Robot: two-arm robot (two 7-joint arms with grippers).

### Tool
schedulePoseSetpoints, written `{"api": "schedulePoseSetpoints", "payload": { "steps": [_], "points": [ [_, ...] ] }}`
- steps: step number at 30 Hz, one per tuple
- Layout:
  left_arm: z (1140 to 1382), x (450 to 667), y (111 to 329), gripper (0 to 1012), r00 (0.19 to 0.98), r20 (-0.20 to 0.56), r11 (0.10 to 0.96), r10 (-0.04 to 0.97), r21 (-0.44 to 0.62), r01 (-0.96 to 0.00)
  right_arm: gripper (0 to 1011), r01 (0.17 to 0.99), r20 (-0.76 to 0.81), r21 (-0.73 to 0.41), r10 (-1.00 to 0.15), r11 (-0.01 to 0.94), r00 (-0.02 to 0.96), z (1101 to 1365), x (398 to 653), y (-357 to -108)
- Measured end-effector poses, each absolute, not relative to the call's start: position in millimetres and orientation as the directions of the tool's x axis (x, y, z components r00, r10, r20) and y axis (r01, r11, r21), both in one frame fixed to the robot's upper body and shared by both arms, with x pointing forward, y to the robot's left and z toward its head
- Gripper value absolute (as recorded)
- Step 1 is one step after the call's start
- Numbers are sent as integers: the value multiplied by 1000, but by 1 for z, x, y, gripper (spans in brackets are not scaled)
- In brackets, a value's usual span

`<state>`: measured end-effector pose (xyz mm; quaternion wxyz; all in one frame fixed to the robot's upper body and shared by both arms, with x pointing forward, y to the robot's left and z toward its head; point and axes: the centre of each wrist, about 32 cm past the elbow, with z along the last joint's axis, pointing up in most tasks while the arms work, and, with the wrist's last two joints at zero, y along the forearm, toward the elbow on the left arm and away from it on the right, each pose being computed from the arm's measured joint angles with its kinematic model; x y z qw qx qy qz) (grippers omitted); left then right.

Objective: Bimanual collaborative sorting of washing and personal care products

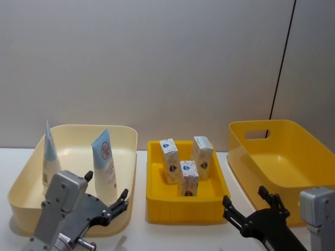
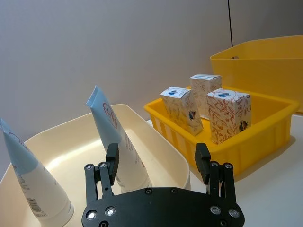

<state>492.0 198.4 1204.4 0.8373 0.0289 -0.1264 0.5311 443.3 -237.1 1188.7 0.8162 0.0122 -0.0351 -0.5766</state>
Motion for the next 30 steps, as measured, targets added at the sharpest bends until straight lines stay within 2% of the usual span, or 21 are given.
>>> {"api": "schedulePoseSetpoints", "payload": {
  "steps": [22, 30],
  "points": [
    [1205, 492, 199, 1000, 404, 242, 434, 882, -86, -897, 1001, 940, 43, 60, -942, 335, 333, 1189, 443, -237],
    [1207, 496, 208, 1000, 402, 221, 429, 888, -85, -899, 1001, 940, 43, 60, -942, 335, 333, 1189, 443, -237]
  ]
}}
